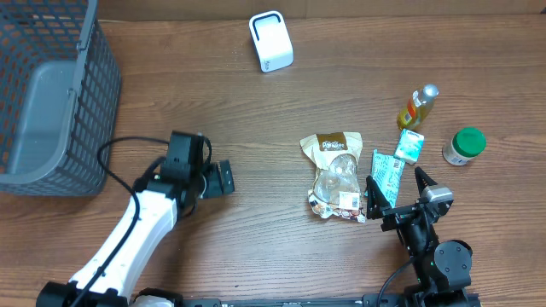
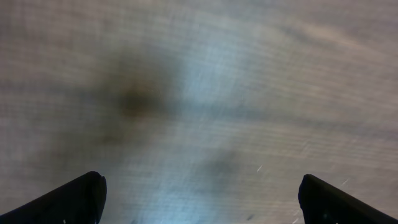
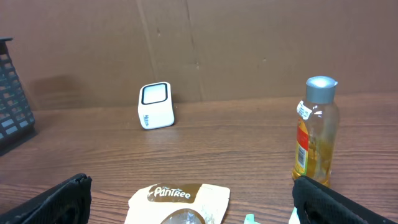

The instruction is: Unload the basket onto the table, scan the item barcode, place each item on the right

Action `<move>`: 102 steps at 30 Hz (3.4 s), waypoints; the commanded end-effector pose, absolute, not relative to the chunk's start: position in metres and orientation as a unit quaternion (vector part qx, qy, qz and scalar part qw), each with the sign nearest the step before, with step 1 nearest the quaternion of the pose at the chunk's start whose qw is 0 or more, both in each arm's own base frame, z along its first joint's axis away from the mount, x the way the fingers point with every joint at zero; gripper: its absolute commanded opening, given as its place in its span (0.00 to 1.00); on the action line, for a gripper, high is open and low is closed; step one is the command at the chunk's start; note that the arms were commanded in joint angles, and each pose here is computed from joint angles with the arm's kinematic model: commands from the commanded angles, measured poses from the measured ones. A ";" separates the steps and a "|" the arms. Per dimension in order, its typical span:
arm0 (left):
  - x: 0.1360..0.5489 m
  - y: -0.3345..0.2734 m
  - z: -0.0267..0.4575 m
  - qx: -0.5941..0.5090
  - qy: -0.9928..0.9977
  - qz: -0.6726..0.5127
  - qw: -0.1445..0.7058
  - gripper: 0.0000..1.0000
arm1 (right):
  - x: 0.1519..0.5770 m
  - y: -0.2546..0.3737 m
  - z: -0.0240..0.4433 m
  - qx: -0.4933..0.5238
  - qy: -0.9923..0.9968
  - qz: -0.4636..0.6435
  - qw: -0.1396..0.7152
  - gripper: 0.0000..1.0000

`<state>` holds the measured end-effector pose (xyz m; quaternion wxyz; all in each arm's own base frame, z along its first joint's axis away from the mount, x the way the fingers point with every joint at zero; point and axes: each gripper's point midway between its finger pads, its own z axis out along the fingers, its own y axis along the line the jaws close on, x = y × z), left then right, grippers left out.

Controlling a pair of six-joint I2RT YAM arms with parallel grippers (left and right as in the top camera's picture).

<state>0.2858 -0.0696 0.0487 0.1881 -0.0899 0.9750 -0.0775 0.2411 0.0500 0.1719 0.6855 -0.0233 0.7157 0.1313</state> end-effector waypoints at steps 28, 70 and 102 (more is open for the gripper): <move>0.280 -0.076 0.039 0.067 0.931 -0.096 0.346 1.00 | 0.241 0.049 0.170 -0.024 0.714 0.129 0.687 1.00; 0.253 -0.072 0.059 0.115 0.847 -0.097 0.510 1.00 | 0.241 0.049 0.170 -0.024 0.714 0.129 0.687 1.00; 0.242 -0.063 0.110 0.104 0.792 -0.086 0.596 1.00 | 0.241 0.050 0.170 -0.024 0.714 0.130 0.687 1.00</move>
